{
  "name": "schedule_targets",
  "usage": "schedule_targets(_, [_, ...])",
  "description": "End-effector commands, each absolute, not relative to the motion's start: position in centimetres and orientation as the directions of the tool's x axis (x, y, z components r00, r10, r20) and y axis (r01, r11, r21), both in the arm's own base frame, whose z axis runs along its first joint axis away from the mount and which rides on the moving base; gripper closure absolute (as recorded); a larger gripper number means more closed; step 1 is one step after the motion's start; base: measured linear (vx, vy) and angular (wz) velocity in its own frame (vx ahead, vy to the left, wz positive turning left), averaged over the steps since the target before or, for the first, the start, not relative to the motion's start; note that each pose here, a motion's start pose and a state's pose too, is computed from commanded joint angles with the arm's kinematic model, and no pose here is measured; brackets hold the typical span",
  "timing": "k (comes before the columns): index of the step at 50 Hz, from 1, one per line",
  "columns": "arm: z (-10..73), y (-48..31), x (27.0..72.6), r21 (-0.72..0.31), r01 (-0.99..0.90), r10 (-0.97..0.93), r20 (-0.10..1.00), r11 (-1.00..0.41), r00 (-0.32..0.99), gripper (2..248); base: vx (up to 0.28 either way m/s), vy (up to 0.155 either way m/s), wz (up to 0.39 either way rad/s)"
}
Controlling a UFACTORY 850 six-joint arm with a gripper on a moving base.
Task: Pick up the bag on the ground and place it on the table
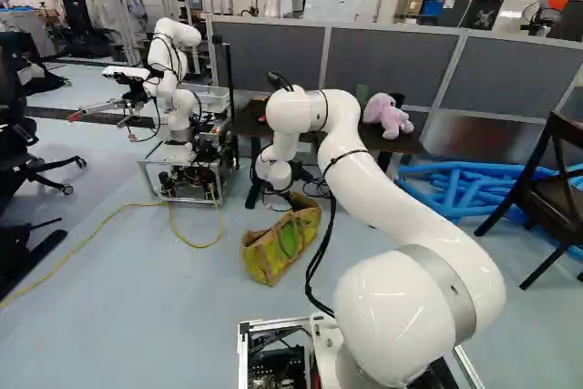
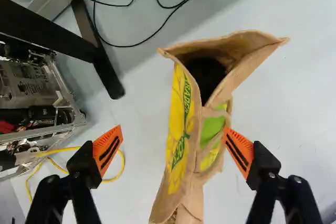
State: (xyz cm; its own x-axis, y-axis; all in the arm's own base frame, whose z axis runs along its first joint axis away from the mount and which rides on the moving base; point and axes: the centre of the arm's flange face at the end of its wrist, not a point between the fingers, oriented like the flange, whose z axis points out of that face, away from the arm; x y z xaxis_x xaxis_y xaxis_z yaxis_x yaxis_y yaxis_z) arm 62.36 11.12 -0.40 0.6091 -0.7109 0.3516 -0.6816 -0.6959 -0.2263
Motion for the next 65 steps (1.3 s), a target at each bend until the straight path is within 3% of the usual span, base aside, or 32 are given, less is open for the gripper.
schedule_targets(65, [-11.1,11.1,63.2,-0.175,-0.718,-0.739,0.129,-0.673,0.661,3,0.000,0.000,0.000])
